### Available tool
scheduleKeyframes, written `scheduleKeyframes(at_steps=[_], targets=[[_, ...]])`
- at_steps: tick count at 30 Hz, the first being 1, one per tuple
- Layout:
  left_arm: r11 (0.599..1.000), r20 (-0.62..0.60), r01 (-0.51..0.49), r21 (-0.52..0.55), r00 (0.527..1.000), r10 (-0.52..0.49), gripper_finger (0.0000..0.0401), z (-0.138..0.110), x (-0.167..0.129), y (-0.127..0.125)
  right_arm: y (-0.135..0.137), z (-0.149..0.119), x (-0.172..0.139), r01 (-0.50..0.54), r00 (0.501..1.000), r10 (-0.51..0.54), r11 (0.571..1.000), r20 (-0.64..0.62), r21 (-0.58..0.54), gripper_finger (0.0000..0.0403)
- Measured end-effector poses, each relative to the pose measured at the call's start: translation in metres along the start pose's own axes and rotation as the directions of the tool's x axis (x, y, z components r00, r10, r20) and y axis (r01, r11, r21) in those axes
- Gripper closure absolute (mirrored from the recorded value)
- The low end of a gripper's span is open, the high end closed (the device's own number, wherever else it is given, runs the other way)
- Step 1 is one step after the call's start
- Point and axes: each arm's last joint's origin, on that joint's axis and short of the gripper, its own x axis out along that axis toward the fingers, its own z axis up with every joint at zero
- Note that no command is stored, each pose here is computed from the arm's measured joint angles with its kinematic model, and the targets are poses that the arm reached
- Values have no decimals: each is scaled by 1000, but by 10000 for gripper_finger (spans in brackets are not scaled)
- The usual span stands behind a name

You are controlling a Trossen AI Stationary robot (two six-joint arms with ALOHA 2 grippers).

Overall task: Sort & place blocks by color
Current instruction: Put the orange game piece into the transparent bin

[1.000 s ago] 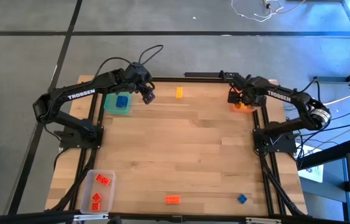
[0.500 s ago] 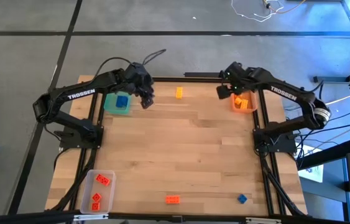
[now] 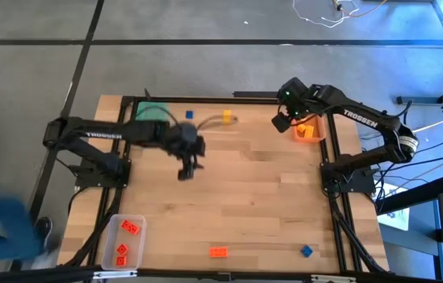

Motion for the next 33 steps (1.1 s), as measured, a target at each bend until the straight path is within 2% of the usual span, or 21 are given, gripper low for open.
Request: scheduleKeyframes(at_steps=[5,10,14,17,23,29,33], targets=[[994,19,71,-89,997,-70,199,-1,6,-62,3,-1,0,-36,999,35,995,-7,-88,137],[988,17,97,-119,995,-96,199,-12,23,-122,3,0,0,-47,999,47,992,-5,-114,137],[984,-9,141,-108,990,-143,199,-27,44,-162,3,0,0,-47,999,48,993,2,-109,137],[981,-27,181,-62,983,-183,199,-38,59,-187,3,0,0,-48,999,48,995,3,-88,137],[977,-91,211,8,974,-209,199,-65,88,-219,3,1,1,-47,999,48,996,7,-80,137],[964,-47,253,86,967,-250,199,-77,113,-239,3,1,1,-47,999,48,996,7,-79,137],[959,-12,267,89,963,-267,199,-82,128,-246,4,2,1,-49,999,50,996,18,-77,137]])
